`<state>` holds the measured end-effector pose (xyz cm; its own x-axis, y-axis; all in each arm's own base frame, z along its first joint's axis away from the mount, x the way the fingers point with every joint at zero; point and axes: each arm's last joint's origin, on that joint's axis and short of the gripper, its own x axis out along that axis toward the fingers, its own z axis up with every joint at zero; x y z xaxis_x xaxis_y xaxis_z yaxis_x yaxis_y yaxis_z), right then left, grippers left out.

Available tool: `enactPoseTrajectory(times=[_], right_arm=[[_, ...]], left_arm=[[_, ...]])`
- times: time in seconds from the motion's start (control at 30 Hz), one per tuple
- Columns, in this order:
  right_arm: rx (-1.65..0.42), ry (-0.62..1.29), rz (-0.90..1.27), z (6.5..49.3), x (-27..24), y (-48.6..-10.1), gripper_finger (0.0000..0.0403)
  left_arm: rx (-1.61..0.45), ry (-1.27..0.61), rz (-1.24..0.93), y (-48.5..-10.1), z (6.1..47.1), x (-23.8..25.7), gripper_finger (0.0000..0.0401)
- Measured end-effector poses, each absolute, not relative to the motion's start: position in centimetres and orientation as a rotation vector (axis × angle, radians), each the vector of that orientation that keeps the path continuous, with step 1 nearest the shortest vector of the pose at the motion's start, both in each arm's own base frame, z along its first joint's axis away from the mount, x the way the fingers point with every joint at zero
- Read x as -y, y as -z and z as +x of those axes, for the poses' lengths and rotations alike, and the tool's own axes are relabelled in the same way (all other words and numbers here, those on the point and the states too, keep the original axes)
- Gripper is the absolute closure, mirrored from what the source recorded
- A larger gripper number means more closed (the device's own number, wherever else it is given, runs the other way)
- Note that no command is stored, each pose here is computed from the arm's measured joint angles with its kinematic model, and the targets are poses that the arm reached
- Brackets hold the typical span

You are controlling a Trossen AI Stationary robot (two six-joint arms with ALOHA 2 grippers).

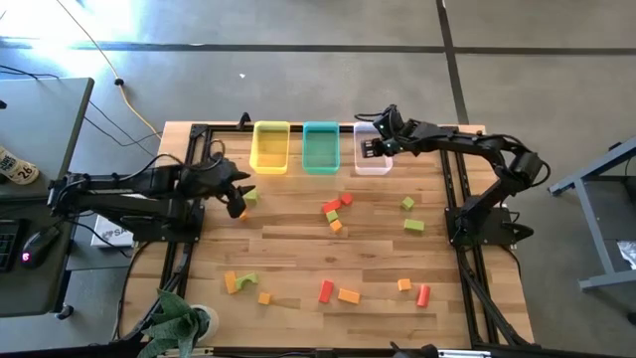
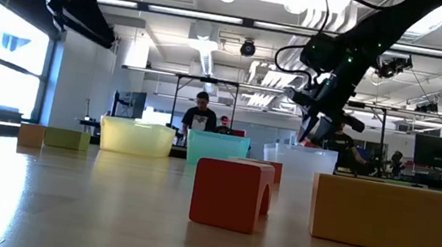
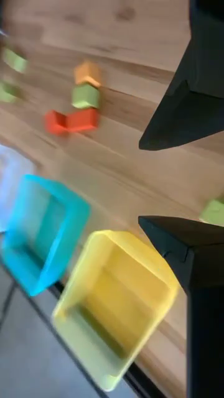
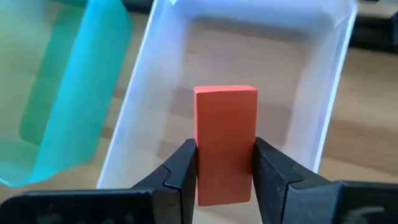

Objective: Sort & place blocks by color
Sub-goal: Put the orange block into the white bin, then put the green block into the yellow bin

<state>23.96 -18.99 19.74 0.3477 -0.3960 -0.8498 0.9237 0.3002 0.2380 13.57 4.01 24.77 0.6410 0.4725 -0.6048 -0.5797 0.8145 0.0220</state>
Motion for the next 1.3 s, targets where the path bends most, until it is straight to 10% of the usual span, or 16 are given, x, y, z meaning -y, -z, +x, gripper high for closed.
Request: enactPoseTrajectory(times=[1.3], right_arm=[[-0.806,0.894,0.803,24.5,18.2,-19.6,0.0220]], left_arm=[[-1.269,-0.365,-0.093,-17.9,18.2,-7.1,0.0229]])
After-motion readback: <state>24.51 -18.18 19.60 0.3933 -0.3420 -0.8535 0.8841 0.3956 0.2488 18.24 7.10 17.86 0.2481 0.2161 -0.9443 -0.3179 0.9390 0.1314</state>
